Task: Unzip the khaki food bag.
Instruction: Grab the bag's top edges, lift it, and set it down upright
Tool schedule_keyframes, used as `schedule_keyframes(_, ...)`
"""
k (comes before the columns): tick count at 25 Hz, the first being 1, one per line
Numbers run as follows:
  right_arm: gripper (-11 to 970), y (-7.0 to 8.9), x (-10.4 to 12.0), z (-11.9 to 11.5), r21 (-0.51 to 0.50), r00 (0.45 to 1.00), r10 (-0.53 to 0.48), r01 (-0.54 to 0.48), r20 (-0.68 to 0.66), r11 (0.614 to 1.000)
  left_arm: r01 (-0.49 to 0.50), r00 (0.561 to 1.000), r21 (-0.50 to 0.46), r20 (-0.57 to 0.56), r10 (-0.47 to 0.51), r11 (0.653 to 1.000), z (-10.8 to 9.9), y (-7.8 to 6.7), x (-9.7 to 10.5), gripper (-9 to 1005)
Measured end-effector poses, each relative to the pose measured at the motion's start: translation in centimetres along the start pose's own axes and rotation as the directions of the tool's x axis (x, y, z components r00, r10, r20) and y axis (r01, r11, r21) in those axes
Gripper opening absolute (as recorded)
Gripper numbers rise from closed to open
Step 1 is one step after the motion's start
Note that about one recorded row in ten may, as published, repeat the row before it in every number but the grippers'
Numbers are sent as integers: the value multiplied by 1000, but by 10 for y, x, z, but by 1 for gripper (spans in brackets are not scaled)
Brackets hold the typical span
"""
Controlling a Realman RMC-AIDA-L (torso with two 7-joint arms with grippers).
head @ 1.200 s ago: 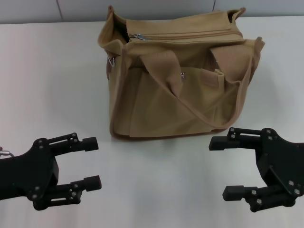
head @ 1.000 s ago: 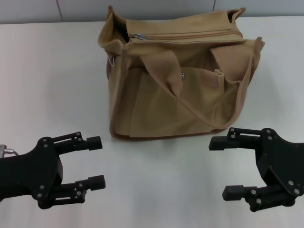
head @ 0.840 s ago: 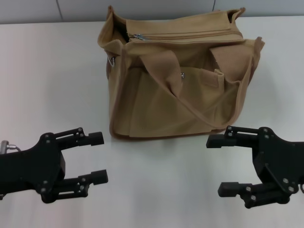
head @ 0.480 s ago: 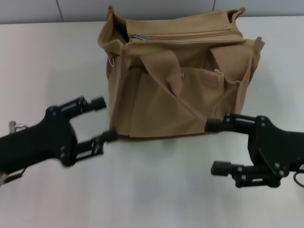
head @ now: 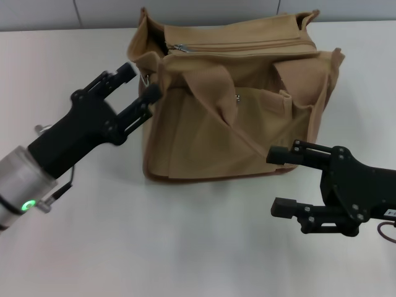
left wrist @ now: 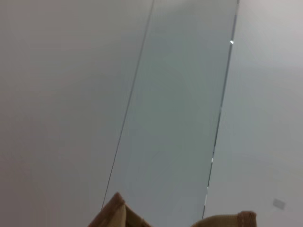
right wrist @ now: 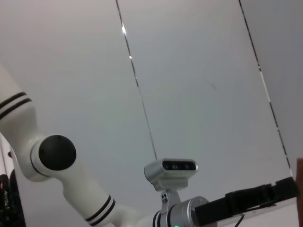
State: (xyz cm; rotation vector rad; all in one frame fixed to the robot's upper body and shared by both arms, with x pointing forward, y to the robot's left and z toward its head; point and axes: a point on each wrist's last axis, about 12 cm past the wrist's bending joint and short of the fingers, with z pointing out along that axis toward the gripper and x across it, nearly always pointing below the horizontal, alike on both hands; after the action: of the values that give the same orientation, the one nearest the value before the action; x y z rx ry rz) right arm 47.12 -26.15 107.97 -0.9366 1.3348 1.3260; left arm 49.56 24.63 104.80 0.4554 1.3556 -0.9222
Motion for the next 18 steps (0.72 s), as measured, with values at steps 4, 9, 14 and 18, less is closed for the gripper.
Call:
schedule_keyframes(4, 798, -1, 2, 1, 5, 1000, 7, -7, -4, 1000, 16, 1000, -2, -16, -16, 1000, 11, 0, 3, 621)
schedule_keyframes(9, 798, 0, 4, 2, 11, 1000, 18, -18, -3, 1000, 27, 999, -7, -20, -27, 1000, 14, 0, 4, 451)
schedule_keyframes(14, 798, -1, 4, 3, 12, 1000, 18, -18, -3, 1000, 33, 999, -12, -19, -33, 999, 13, 0, 5, 281)
schedule_keyframes(18, 798, -1, 4, 4, 10, 1000, 17, -17, -4, 1000, 48, 999, -16, -12, -49, 999, 13, -3, 6, 152)
